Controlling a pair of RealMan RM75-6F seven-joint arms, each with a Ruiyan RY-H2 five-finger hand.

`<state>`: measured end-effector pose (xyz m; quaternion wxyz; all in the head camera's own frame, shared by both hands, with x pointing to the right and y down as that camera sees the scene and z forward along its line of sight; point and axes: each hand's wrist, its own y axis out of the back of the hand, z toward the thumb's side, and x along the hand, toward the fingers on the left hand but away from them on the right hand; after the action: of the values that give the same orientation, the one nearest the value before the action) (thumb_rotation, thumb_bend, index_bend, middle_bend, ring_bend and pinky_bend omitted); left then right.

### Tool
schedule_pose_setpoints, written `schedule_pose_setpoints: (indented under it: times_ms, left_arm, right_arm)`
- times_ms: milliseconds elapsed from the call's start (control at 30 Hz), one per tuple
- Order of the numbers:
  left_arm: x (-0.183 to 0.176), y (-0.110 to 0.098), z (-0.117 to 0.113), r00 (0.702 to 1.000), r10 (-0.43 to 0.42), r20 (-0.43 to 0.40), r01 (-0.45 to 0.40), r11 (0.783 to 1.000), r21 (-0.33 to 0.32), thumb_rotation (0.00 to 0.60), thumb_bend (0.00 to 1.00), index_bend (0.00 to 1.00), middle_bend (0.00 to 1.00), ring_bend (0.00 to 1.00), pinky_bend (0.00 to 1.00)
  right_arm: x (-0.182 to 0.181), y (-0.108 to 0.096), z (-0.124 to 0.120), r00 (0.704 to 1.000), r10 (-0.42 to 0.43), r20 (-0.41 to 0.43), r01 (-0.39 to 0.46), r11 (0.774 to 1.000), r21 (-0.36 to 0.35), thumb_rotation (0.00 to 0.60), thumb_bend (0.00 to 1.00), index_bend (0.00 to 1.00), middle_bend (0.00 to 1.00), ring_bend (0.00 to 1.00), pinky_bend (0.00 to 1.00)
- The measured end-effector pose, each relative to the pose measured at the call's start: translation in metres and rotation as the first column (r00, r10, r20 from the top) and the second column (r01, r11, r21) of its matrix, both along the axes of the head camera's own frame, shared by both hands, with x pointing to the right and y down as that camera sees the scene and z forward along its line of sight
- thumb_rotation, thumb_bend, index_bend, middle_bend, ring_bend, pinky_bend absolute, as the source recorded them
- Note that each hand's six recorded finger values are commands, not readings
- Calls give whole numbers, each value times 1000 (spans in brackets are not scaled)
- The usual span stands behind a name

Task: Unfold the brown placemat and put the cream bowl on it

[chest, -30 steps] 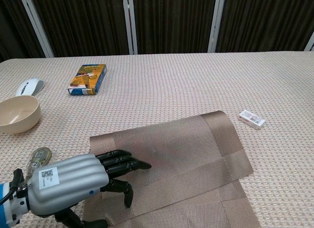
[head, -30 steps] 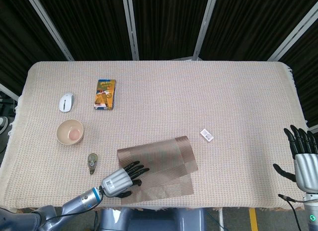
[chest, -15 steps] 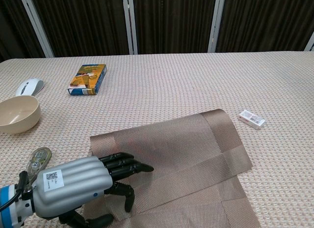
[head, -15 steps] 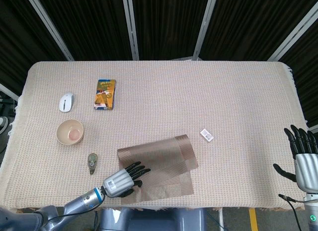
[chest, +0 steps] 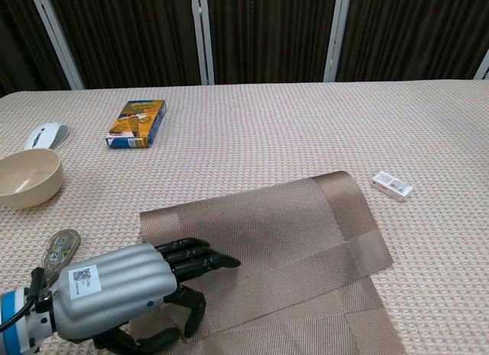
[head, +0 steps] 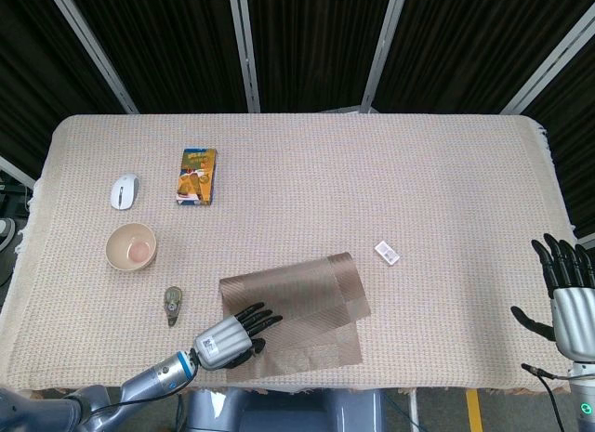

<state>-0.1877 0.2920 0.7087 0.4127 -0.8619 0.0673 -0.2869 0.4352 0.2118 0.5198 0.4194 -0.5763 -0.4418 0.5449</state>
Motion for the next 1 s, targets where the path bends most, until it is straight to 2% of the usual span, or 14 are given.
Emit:
schedule_pose_setpoints:
  times_ms: [333,533,733,1000]
  left_arm:
    - [-1,-4,-3,1000,-21,-8,21,1000,3,600,482,642,0,0,0]
    - [3,-13,-15,997,-58,-53,59,998,17,600,484,657,0,0,0]
    - [9,-38,-29,986,-128,-104,133,990,43,600,490,660,0,0,0]
    - [13,-93,-42,957,-254,-141,265,961,72,600,489,662,0,0,0]
  right_arm:
    - [0,1,0,1000,-1,1,1,1000,-2,600,0,0,0,0,0]
    - [0,0,1,1000,0,0,0,1000,-3,600,0,0,0,0,0]
    - [0,0,1,1000,0,-1,0,1000,-5,600,0,0,0,0,0]
    - [0,0,3,1000,0,-3,0,1000,-9,600,0,0,0,0,0]
